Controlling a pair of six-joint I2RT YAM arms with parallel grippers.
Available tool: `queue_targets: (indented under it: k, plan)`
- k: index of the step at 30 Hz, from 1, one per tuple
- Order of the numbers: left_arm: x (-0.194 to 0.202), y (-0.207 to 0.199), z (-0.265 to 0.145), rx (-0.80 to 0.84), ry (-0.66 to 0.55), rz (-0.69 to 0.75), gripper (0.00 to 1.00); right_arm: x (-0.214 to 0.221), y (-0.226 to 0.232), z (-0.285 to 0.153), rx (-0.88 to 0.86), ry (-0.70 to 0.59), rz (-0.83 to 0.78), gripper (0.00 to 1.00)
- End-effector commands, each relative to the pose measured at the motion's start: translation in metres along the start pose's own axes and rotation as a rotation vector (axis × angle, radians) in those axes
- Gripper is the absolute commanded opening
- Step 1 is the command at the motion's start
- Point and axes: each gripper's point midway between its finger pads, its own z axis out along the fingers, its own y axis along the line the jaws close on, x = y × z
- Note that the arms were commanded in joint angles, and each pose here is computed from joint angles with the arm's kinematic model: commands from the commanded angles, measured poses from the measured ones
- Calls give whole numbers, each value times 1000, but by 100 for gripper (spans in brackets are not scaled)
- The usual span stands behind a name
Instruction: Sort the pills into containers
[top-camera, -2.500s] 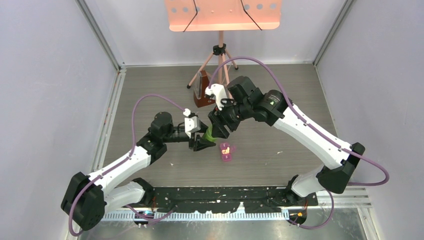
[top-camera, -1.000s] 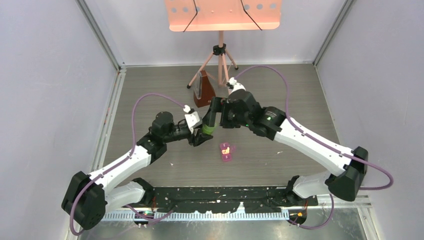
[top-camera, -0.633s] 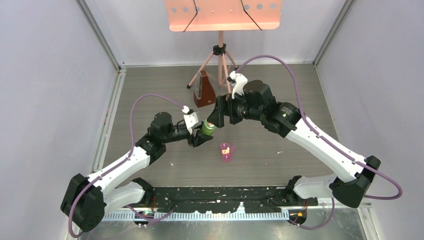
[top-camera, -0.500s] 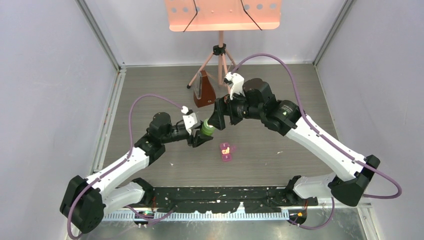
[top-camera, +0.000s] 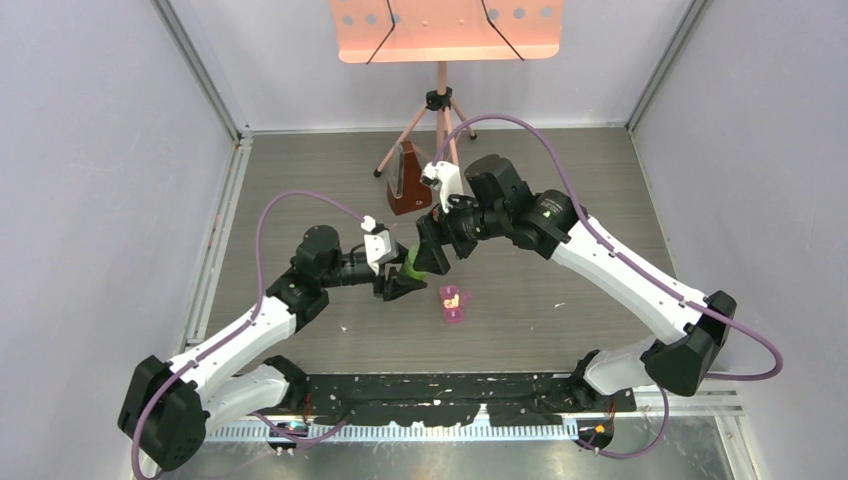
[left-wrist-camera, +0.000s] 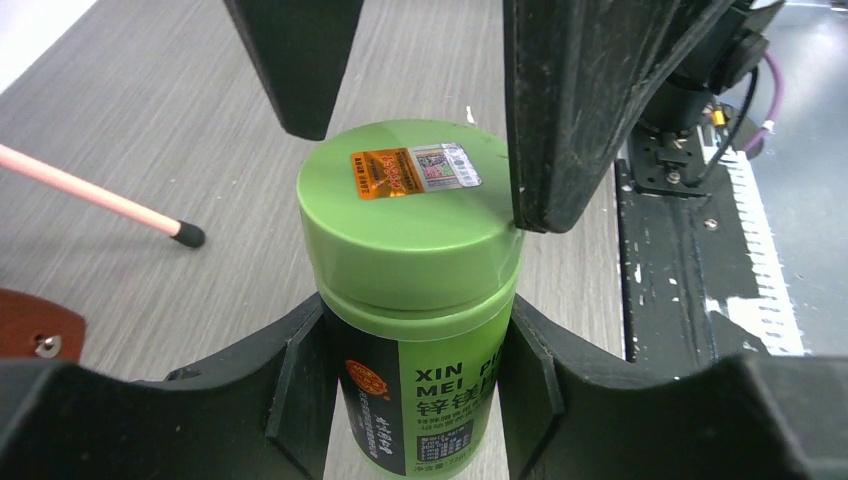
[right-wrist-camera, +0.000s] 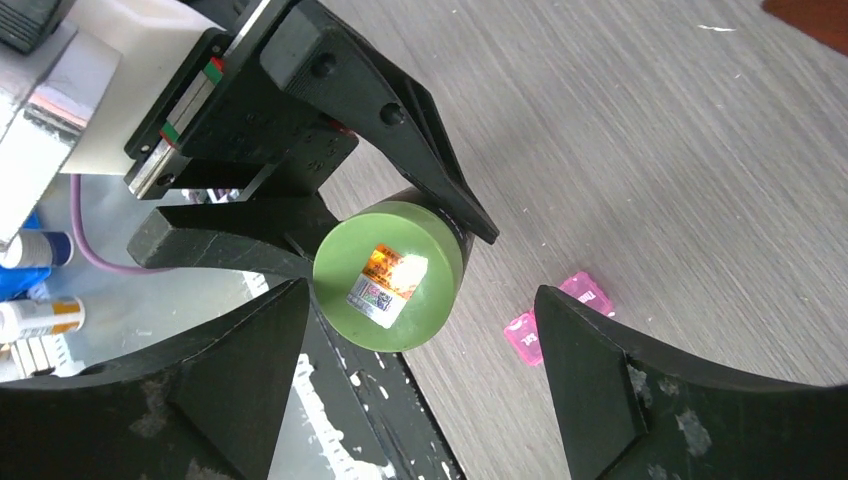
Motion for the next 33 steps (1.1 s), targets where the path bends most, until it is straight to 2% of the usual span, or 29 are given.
queue_targets:
  k: [1,4,7,12,16,18,20,21,22,26,28,32,33]
  plan:
    - [-22,-15,-2,100,-39,58,0,-11,12,-8,-63,-12,-97,90]
    - [-20,-18,-3,123,-11,62,0,-7,17,-11,-91,7,-115,88]
    - [-21,-18,-4,133,7,75,0,-2,26,-14,-152,32,-201,87]
    - [-21,-19,-4,149,24,79,0,6,26,-13,-163,81,-250,86]
    - [-20,-19,-3,158,39,71,0,6,22,-5,-116,99,-262,80]
    - [-20,-19,-3,161,40,72,0,3,17,-2,-79,89,-243,74]
    - [-20,-19,-3,162,42,71,0,-2,17,0,-65,70,-220,58]
    - [-20,-19,-3,161,44,70,0,-6,18,1,-63,55,-205,53]
    - [-20,-18,-3,158,45,71,0,-6,18,2,-59,51,-199,42]
    - [-19,-12,-3,125,53,77,0,-12,17,3,-22,16,-120,16]
    - [-18,-4,-3,81,63,81,0,-13,15,5,8,-1,-58,8]
    - [-14,15,-3,-26,83,84,0,-9,-4,9,180,-26,131,6]
    - [-13,20,-4,-54,88,86,0,-9,-14,9,257,-49,231,6]
